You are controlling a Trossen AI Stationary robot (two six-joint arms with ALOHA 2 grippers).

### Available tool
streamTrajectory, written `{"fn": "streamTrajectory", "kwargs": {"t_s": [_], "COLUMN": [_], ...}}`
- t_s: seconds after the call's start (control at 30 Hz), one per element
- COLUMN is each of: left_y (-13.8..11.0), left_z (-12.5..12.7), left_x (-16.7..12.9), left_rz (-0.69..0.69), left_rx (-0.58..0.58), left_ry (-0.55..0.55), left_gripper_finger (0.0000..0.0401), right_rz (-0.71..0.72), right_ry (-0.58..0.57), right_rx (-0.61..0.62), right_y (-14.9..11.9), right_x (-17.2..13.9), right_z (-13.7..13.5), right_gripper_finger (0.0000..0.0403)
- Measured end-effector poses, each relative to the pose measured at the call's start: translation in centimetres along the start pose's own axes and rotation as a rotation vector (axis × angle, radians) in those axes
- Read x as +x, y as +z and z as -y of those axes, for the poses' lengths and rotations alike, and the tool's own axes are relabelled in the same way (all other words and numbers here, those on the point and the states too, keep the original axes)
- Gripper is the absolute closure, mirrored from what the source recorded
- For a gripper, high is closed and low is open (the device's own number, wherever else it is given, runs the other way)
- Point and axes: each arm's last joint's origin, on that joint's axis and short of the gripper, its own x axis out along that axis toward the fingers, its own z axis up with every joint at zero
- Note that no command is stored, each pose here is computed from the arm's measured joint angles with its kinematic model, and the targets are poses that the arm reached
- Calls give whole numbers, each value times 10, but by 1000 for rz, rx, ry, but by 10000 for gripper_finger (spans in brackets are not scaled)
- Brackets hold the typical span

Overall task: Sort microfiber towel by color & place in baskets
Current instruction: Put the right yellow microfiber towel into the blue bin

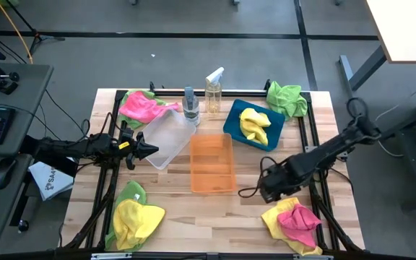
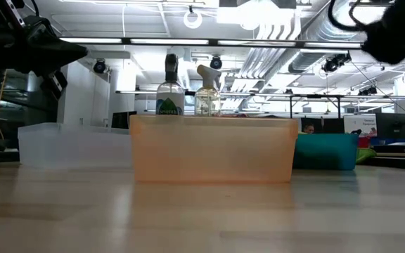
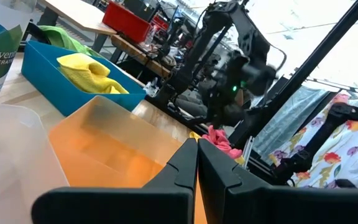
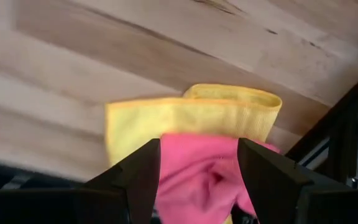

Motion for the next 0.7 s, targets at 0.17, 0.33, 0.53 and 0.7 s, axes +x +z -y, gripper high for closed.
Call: {"fn": "streamTrajectory", "kwargs": {"t_s": [0.17,0.33,0.53,0.7], "left_y": [0,0,0,0], "left_z": [0,0,0,0], "left_x": [0,0,0,0], "left_rz": [0,0,0,0], "left_rx": [0,1,0,0], "left_ry": [0,0,0,0], "left_gripper_finger": [400,400,400,400], "right_rz": [-86,-84,-84,-91], "right_ry": [-66,-22,-22,24], "right_rx": [-39,-93,-184,-227], "right_y": [10,14,5,-4], "right_x": [43,64,77,96], "right_z": [-7,-2,14,21], "right_gripper_finger": [194,194,194,194]}}
